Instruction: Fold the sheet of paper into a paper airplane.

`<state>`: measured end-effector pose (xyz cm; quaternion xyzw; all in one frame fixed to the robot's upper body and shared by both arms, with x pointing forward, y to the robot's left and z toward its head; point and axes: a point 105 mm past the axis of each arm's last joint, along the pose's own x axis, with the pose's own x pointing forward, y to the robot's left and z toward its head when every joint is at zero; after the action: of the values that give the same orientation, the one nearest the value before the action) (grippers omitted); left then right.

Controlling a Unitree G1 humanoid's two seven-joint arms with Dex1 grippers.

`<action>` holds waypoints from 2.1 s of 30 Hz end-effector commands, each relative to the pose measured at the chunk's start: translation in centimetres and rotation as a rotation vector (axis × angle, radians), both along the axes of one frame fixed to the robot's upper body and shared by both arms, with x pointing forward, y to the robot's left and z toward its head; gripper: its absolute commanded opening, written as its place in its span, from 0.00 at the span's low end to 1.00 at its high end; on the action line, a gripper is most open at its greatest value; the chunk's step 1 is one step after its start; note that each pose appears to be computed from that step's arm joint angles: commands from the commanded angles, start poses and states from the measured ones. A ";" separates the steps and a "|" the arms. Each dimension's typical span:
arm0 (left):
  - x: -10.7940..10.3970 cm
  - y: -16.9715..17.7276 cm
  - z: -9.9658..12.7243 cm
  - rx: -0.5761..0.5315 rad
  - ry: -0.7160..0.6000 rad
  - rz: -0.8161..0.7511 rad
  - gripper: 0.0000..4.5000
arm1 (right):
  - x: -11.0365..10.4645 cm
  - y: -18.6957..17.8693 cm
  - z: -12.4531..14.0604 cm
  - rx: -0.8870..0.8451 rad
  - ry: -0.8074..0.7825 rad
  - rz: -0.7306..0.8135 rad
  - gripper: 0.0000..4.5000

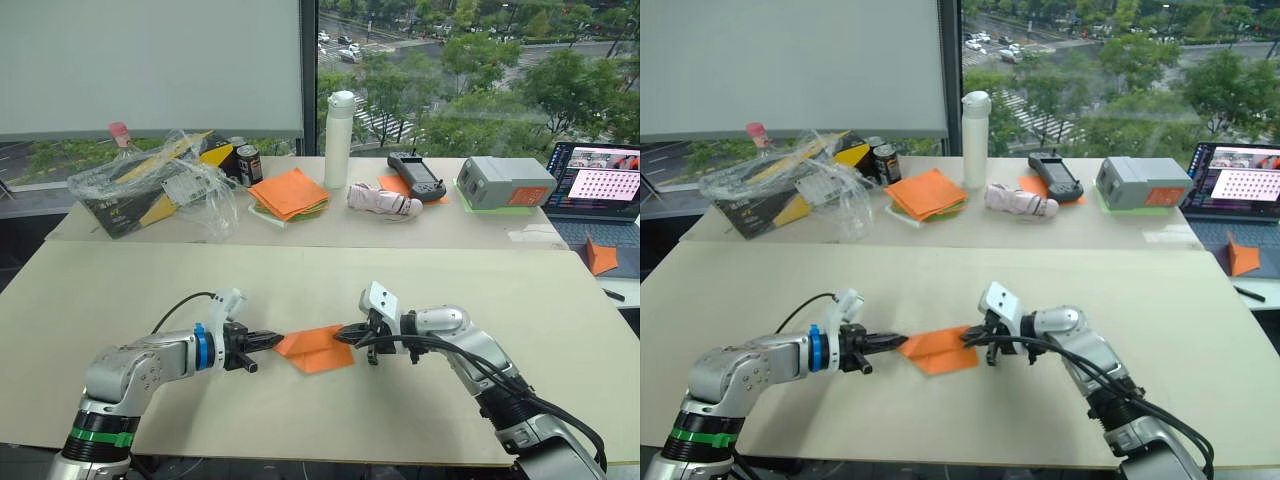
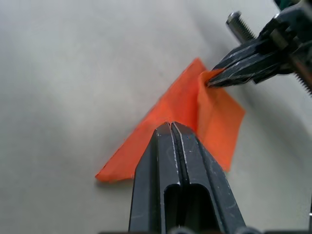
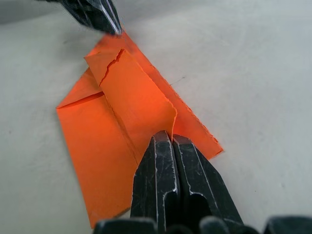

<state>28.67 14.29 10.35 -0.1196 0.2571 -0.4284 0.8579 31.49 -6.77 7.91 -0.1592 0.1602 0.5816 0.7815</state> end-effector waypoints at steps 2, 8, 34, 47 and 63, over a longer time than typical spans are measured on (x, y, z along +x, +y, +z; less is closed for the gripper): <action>-1.3 -1.2 2.6 -0.054 -0.077 -0.074 0.00 | -0.6 -0.2 -1.3 -0.043 0.032 0.008 0.01; -2.2 -2.4 1.6 -0.012 -0.060 -0.137 0.00 | -0.5 0.0 -1.2 -0.037 0.032 0.010 0.01; -0.3 -3.7 -2.0 0.093 -0.051 -0.158 0.00 | -0.9 0.2 -1.0 -0.013 0.038 -0.016 0.01; 0.6 -3.1 -3.8 0.131 -0.032 -0.112 0.00 | -1.1 0.6 -0.8 -0.003 0.045 -0.004 0.01; 0.4 -3.2 -4.1 0.138 -0.026 -0.115 0.00 | -0.1 1.0 1.5 0.134 0.008 -0.058 0.27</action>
<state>29.23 10.83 7.30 -0.0422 0.2602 -0.4699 0.8425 31.09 -5.63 8.25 -0.1143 0.1492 0.5736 0.7973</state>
